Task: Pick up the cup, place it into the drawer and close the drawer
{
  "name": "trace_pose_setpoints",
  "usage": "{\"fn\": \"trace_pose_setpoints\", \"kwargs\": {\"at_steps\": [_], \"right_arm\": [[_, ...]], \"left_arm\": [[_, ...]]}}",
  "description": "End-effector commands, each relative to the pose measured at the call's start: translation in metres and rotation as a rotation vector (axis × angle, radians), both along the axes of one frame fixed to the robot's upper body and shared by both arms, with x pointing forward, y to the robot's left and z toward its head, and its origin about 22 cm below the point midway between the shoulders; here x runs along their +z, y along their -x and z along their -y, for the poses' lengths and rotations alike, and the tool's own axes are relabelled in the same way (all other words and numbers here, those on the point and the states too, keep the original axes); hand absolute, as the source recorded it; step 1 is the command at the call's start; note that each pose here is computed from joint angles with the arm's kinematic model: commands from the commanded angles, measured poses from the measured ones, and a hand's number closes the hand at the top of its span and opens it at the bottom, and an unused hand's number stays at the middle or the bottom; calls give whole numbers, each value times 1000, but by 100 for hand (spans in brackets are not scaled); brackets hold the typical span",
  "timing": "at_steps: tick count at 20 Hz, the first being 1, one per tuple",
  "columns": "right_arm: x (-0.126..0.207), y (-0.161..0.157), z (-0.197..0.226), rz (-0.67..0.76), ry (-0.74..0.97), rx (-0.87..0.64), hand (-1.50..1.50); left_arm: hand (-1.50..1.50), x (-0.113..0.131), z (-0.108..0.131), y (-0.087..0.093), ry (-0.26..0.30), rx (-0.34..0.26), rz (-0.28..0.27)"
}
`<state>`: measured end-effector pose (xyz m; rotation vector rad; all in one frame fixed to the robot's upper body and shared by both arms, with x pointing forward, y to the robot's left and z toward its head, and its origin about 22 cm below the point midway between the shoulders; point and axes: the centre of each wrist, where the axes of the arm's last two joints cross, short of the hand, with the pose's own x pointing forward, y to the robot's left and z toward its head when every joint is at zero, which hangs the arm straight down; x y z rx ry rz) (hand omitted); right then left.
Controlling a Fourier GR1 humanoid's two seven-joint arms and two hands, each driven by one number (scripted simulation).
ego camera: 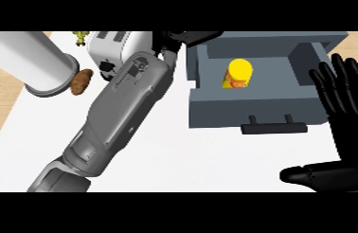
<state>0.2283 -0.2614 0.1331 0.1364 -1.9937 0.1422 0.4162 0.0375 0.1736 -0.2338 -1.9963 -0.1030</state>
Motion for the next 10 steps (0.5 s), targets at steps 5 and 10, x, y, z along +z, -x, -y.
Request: {"fn": "trace_pose_setpoints", "kwargs": {"at_steps": [5,10], "right_arm": [[-2,-15,-9,1,20,8,-150],[10,-7,-7,22,-4,26,-150]], "left_arm": [[150,-27,8,-12,-52,24,-53],[150,-42,12,-12,-126,10,-79]]}}
